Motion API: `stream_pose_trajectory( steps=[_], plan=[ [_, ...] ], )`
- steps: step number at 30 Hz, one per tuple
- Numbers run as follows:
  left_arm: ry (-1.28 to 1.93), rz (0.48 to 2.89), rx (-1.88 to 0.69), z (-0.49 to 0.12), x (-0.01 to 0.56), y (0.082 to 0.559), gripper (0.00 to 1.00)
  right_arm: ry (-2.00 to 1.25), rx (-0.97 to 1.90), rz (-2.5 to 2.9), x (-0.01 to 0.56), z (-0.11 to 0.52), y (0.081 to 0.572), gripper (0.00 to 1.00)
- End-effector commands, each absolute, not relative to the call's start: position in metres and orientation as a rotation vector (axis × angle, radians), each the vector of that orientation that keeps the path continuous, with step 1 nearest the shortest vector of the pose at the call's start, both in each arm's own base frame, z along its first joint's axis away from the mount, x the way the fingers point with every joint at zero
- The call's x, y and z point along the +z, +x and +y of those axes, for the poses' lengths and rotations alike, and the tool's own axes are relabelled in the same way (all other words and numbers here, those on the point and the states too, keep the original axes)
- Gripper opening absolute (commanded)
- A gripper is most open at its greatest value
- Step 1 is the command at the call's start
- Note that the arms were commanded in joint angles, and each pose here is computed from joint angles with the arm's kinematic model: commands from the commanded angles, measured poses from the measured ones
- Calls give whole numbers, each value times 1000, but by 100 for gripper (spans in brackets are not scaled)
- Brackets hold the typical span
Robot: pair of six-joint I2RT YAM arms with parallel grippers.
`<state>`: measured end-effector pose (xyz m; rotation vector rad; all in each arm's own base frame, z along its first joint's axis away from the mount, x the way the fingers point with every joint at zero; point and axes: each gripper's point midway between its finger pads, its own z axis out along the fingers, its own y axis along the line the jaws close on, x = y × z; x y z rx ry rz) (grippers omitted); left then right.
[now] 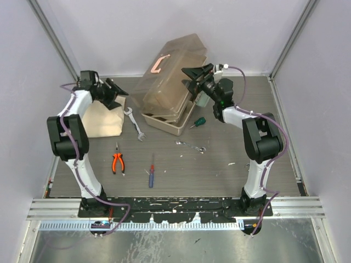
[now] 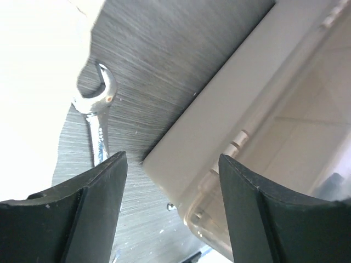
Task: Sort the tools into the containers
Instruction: Open the storage box at the center of the board.
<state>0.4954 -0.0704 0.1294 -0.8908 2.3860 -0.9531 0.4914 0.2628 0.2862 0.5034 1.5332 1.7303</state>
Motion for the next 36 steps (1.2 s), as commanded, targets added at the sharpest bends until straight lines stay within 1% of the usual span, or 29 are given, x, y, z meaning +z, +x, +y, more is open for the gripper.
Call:
stream_pose_trajectory(
  steps=[1, 6, 9, 12, 13, 16, 24, 30, 31, 36],
  plan=[
    [-841, 2253, -790, -30, 186, 488, 70, 320, 1730, 1407, 360, 269, 483, 99],
    [-748, 2173, -679, -15, 223, 480, 75, 301, 1672, 1449, 372, 274, 494, 99],
    [-679, 2135, -622, -11, 242, 474, 80, 296, 1631, 1478, 376, 279, 500, 99],
    [-594, 2095, -569, -9, 261, 468, 87, 269, 1614, 1495, 383, 290, 503, 99],
    [-571, 2079, -560, -9, 267, 465, 92, 256, 1614, 1496, 387, 295, 504, 99],
    [-522, 2032, -546, -12, 281, 458, 99, 220, 1604, 1507, 397, 311, 508, 99],
    [-479, 1921, -412, -2, 317, 434, 98, 159, 1551, 1528, 414, 344, 524, 99],
    [-454, 1821, -399, -1, 339, 410, 98, 113, 1538, 1532, 423, 371, 535, 99],
    [-443, 1790, -405, -3, 351, 402, 98, 109, 1537, 1530, 424, 375, 537, 99],
    [-440, 1811, -417, -6, 347, 398, 98, 81, 1498, 1510, 434, 377, 543, 99]
  ],
)
